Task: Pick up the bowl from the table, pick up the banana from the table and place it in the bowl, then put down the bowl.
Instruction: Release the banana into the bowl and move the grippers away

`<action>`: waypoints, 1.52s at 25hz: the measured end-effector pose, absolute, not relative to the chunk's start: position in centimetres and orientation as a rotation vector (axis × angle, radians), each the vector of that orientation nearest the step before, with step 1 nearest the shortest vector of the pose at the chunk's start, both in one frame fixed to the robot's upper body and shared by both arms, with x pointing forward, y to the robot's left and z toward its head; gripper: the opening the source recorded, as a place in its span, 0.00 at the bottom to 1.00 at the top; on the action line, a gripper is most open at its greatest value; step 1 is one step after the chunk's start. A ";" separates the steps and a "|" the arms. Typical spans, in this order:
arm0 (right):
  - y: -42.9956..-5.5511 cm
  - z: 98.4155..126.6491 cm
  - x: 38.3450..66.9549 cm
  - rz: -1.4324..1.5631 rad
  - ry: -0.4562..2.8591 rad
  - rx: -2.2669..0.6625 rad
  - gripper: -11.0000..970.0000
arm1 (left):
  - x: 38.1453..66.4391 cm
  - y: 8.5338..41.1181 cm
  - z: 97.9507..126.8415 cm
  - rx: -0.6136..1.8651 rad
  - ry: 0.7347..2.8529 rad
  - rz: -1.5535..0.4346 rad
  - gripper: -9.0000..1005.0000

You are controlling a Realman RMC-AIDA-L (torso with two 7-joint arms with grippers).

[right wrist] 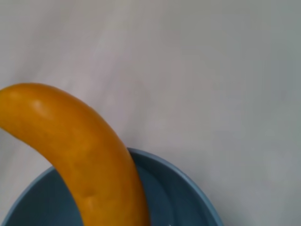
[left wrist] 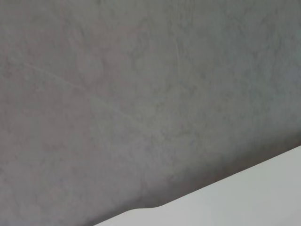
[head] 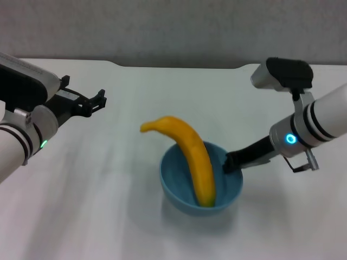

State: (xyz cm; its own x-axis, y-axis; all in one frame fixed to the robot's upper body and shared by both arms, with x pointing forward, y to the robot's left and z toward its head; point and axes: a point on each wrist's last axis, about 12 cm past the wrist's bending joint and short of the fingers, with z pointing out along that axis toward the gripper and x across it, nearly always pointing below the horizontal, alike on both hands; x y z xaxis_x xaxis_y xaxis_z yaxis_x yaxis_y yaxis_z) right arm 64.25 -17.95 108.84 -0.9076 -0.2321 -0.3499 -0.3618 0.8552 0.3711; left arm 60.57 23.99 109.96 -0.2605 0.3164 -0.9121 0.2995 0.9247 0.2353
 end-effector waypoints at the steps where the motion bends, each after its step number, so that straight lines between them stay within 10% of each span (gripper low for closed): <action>1: -18.1 108.7 64.1 0.631 2.743 -0.447 0.04 | 60.6 24.0 110.0 0.454 1.859 0.017 0.90; 38: -21.9 108.0 63.8 0.522 2.704 -0.389 0.15 | 59.5 24.3 109.2 0.358 1.849 0.013 0.90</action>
State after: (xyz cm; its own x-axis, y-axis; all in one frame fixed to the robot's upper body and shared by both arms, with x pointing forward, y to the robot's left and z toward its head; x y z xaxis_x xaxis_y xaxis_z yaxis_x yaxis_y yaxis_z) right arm 63.80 -21.94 107.98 -0.8981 -0.1970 -0.3933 -0.3293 0.8939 0.3042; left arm 59.55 24.25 109.17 -0.2605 0.2507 -0.9324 0.2373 0.9527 0.1899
